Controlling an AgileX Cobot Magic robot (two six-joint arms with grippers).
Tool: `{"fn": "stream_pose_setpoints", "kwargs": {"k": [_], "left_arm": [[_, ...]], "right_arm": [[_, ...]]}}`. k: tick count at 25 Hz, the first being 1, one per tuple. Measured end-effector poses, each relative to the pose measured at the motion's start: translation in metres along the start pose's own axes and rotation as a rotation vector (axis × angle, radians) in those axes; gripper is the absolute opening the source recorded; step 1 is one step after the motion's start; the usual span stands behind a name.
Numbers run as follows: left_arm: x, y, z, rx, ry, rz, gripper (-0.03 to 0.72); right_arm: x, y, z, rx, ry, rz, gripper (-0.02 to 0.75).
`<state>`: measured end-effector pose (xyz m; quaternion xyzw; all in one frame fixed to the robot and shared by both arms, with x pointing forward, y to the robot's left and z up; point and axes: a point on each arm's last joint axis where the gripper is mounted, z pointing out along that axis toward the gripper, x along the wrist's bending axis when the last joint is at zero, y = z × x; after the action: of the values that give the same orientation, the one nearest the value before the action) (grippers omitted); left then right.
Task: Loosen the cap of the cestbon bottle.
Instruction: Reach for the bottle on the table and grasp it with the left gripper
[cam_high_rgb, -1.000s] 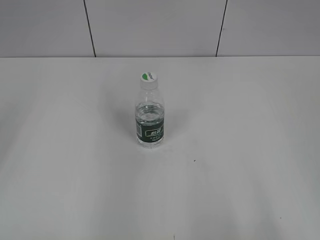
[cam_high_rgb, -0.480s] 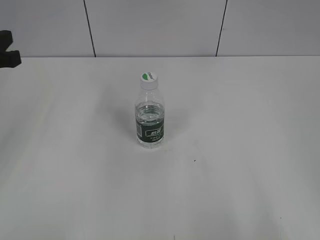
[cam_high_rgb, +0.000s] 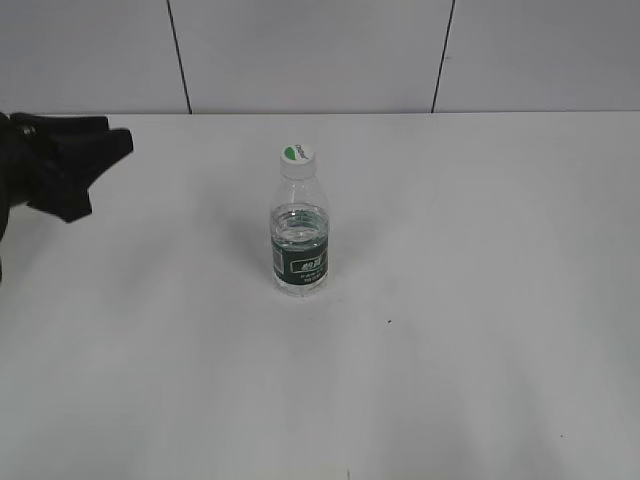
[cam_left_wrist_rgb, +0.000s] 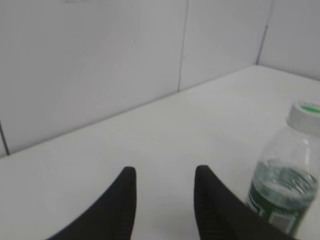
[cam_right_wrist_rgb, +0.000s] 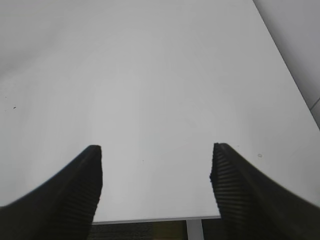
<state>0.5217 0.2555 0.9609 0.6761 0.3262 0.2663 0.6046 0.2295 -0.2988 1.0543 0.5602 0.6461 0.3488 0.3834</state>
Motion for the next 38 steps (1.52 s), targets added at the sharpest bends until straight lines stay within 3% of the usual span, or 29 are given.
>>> {"fn": "stream_pose_setpoints", "kwargs": {"k": [5,10,13,18,20,24,26,31,38], "left_arm": [[0.002,-0.025,-0.006,0.097,-0.156,0.033,0.246],[0.000,-0.028,0.003,0.130,-0.377,0.134,0.246],[0.005,-0.030,0.011,0.179,-0.475,0.130,0.246],[0.012,-0.038,0.020,0.202,-0.495,0.075,0.267],[0.013,-0.041,0.021,0.205,-0.496,0.057,0.332],[0.016,-0.055,0.025,0.209,-0.478,-0.010,0.567],[0.018,-0.063,0.029,0.221,-0.488,-0.024,0.627],[0.016,-0.074,0.052,0.236,-0.557,-0.003,0.643],[0.007,-0.090,0.090,0.241,-0.660,0.037,0.594]], "right_arm": [[0.000,0.000,0.000,0.000,0.000,0.000,0.521],[0.000,0.000,0.000,0.000,0.000,0.001,0.521],[0.000,0.000,0.000,0.000,0.000,0.001,0.521],[0.000,0.000,0.000,0.000,0.000,0.001,0.521],[0.000,0.000,0.000,0.000,0.000,0.001,0.521],[0.000,0.000,0.000,0.000,0.000,0.001,0.521],[0.000,0.000,0.000,0.000,0.000,0.001,0.521],[0.000,0.000,0.000,0.000,0.000,0.001,0.521],[0.000,0.000,0.000,0.000,0.000,0.001,0.521]]}}
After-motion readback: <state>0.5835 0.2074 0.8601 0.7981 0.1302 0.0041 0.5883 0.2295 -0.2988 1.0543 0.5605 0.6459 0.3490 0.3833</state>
